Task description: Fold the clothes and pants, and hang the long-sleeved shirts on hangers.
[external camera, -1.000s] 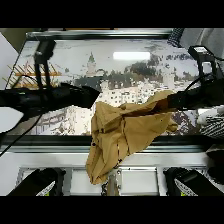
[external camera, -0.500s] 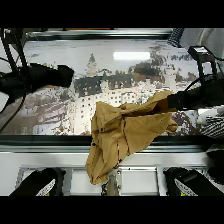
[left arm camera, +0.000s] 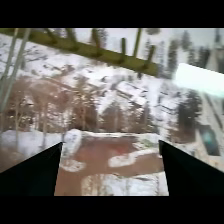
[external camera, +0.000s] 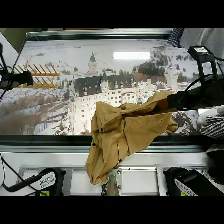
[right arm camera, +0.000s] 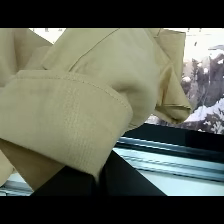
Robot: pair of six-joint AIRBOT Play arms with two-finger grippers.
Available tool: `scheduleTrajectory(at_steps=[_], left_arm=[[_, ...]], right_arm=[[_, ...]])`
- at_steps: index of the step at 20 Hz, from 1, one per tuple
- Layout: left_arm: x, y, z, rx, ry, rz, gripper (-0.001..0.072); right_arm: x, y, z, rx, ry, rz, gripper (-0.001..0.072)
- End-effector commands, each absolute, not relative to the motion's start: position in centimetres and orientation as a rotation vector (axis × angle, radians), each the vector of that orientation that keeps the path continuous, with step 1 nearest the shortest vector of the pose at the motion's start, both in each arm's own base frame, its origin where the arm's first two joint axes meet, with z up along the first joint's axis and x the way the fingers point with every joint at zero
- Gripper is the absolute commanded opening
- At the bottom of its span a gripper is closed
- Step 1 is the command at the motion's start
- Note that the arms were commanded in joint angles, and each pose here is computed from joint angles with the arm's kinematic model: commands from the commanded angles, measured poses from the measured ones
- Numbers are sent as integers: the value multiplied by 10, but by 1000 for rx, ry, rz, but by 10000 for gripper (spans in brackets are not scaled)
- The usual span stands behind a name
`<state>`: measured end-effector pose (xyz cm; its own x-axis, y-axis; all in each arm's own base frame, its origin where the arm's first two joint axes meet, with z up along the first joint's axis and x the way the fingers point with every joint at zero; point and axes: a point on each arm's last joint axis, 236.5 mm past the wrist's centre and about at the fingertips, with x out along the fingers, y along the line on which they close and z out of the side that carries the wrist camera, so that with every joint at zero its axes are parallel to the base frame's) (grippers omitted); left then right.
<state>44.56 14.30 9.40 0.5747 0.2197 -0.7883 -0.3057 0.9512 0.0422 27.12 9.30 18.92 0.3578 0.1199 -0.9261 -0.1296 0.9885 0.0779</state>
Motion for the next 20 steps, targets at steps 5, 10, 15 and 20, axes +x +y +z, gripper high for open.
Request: scheduleTrajectory(at_steps=[5,10,15,20], left_arm=[[477,267,-5,-124,1028,432,651],[500,298,-50,-55,1117,457,651],[525,317,-71,-21,1112,473,651],[529,319,-107,-24,1141,463,651]], right_arm=[[271,93,189,-9,1195,161,23],[271,93,189,-10,1196,161,24],[271,93,189,-9,1195,161,23],[271,93,189,-10,1196,161,24]])
